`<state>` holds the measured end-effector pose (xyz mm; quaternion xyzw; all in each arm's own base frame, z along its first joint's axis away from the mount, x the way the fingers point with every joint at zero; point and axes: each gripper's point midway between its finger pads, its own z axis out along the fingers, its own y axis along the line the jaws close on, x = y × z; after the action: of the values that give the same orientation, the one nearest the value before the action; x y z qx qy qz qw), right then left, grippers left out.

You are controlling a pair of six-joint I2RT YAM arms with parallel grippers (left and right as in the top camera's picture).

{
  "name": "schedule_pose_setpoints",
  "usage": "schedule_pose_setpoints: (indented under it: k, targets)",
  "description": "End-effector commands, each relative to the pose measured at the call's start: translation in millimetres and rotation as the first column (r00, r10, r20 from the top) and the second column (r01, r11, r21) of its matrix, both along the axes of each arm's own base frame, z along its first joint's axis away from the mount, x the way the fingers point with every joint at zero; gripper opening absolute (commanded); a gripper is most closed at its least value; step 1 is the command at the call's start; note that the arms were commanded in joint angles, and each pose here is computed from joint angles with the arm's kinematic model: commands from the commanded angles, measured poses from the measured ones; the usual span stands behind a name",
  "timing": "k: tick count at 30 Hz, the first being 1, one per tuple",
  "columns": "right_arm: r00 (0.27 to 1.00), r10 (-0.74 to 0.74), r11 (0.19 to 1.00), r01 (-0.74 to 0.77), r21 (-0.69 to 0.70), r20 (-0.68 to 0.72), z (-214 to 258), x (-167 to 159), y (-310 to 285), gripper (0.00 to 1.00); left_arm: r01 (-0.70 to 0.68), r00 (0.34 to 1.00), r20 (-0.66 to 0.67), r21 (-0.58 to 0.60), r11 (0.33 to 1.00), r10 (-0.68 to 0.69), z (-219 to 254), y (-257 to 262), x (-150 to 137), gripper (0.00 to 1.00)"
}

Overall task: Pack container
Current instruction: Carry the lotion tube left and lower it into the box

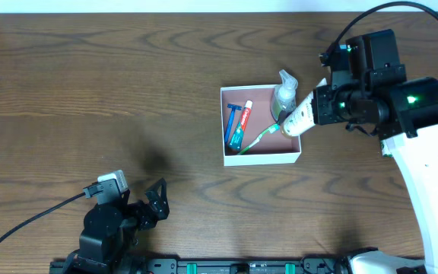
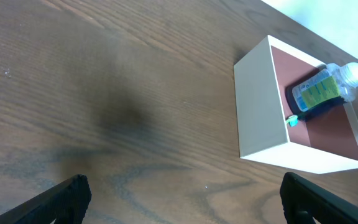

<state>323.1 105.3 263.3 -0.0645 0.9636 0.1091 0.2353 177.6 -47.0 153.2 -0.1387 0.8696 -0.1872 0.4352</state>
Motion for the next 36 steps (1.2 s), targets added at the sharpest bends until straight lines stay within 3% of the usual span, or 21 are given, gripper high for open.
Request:
schedule_pose_setpoints:
  k: [1,9,18,36]
  targets:
    - [1.000,0.029,0.999,-0.028,0.046,-0.010,-3,1,14,0.01,-0.007,1.000,0.010,0.002,1.000,0.007,3,2,0,0.98]
    - [0.996,0.059,0.998,-0.058,0.011,-0.067,-27,7,27,0.01,-0.007,1.000,0.010,0.002,1.000,0.007,3,2,0,0.98]
    - [0.993,0.039,0.992,-0.053,-0.119,-0.115,-49,7,21,0.01,-0.007,1.000,0.010,0.002,1.000,0.007,3,2,0,0.98]
    - [0.980,0.038,0.987,-0.066,-0.143,-0.195,-82,19,26,0.01,-0.007,1.000,0.010,0.002,1.000,0.007,3,2,0,0.98]
